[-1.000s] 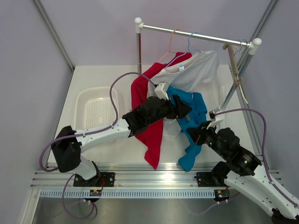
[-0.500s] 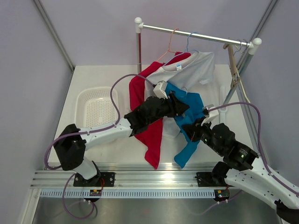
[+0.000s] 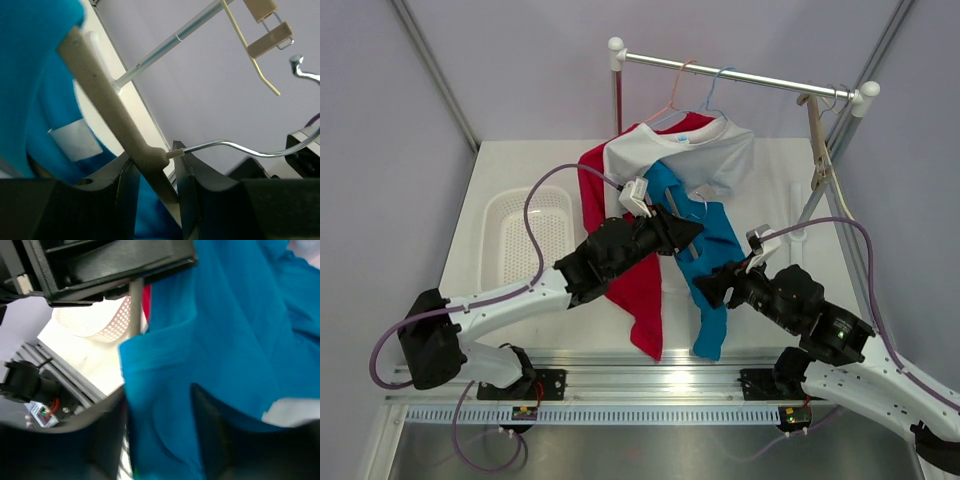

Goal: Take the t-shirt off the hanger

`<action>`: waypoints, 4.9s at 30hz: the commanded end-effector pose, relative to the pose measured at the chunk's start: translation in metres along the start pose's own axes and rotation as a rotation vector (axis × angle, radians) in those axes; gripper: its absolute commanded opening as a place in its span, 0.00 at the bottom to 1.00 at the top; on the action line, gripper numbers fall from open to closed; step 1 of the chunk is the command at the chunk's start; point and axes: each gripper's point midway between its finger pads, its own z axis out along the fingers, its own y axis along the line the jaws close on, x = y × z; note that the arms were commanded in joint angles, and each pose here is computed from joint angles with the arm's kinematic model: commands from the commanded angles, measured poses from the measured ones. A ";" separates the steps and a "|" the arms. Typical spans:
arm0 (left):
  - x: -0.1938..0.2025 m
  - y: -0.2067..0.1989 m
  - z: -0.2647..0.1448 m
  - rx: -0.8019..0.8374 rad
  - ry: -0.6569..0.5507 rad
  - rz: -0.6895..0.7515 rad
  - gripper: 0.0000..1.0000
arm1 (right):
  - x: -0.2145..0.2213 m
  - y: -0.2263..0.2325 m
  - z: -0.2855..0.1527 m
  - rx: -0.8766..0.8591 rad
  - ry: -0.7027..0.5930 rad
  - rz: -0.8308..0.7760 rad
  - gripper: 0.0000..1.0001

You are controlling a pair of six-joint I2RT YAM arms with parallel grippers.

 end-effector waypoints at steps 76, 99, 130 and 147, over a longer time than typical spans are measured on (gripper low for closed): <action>0.005 -0.138 -0.172 0.596 0.402 0.045 0.00 | -0.049 0.068 -0.084 -0.309 0.042 0.072 0.79; -0.027 -0.146 -0.086 0.687 0.015 0.007 0.00 | -0.032 0.136 -0.064 -0.713 0.070 0.327 0.68; -0.013 -0.168 -0.093 0.895 0.119 -0.199 0.01 | -0.035 0.124 -0.043 -0.670 -0.047 0.377 0.56; 0.014 -0.133 -0.072 0.656 0.185 0.002 0.80 | -0.054 0.120 -0.061 -0.663 -0.116 0.435 0.00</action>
